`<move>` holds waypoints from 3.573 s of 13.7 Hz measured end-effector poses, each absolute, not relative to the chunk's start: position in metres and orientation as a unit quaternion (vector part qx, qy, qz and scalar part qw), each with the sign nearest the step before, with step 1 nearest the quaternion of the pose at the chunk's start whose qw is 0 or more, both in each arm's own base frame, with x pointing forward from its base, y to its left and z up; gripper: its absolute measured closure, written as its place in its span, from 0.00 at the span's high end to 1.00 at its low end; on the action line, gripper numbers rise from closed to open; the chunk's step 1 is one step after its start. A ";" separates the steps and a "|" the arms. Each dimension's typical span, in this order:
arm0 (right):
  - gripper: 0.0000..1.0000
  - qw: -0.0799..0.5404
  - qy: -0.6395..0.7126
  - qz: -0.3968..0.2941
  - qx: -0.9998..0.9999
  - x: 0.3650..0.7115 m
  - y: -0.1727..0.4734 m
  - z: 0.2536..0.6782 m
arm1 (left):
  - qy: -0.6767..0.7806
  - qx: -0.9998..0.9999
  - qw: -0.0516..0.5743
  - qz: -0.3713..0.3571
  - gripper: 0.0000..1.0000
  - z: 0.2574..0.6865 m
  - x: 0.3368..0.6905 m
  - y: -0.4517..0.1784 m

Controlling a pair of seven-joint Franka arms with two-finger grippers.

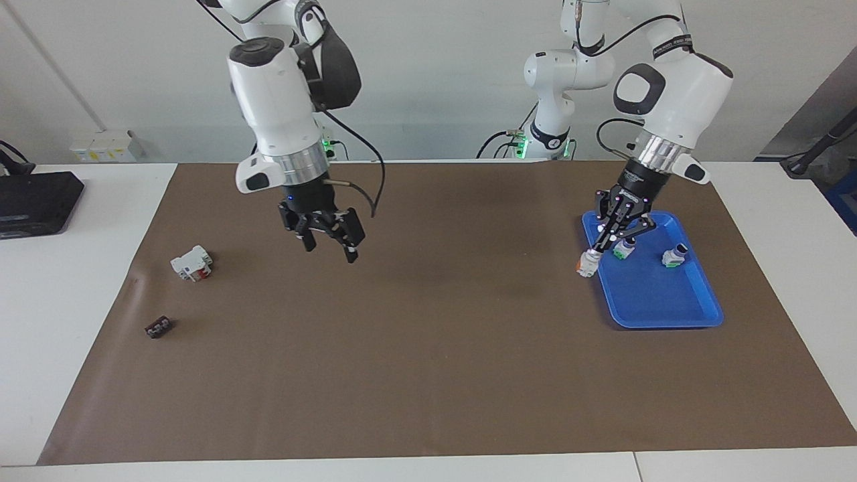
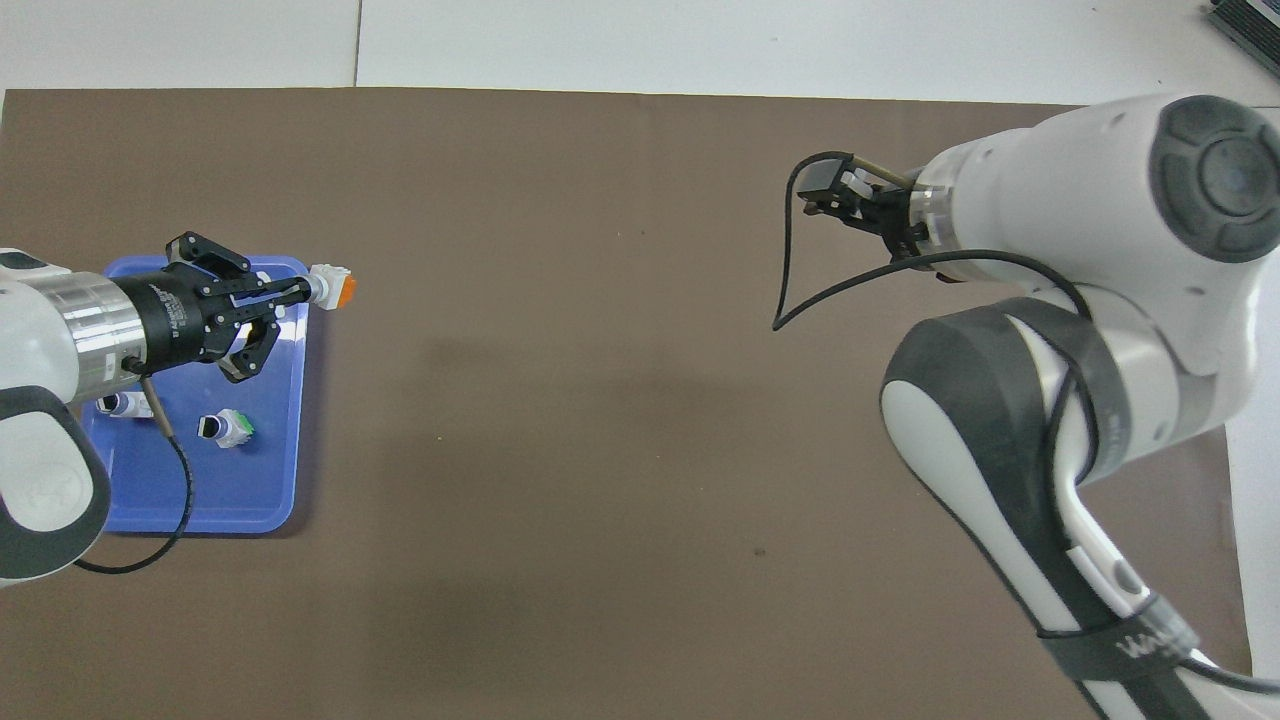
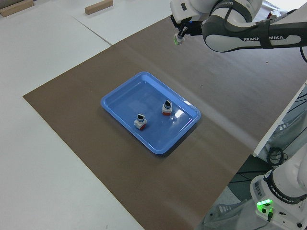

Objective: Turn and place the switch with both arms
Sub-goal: 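Open the right gripper and withdraw it while the left gripper holds the switch, then lower the switch into the blue tray with the left gripper, then open the left gripper and release the switch beside the other part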

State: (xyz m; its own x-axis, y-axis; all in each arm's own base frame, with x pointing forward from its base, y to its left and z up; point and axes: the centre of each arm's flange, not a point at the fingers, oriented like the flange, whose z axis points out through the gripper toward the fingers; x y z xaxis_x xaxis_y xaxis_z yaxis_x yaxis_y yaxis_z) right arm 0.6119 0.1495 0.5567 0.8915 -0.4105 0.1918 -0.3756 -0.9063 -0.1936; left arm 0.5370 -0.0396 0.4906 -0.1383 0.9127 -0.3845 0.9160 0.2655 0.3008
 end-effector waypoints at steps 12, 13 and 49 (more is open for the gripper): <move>1.00 0.013 0.100 -0.024 -0.995 0.522 -0.039 0.654 | 0.439 0.887 0.070 0.127 0.10 0.421 0.544 0.083; 1.00 0.012 0.100 -0.020 -0.995 0.523 -0.038 0.650 | 0.419 0.897 0.065 0.125 0.10 0.417 0.545 0.083; 1.00 -0.011 0.078 0.007 -0.997 0.534 -0.019 0.638 | 0.207 0.978 0.030 -0.021 0.10 0.366 0.504 0.084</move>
State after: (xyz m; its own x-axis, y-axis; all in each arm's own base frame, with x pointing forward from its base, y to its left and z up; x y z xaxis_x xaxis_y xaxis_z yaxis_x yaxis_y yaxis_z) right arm 0.5337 -0.0189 0.6383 0.9876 -0.1565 -0.0119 -0.1562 -0.9875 0.0222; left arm 0.5045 0.0842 0.3664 0.9130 0.4043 -0.0544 0.4069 -0.9121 0.0502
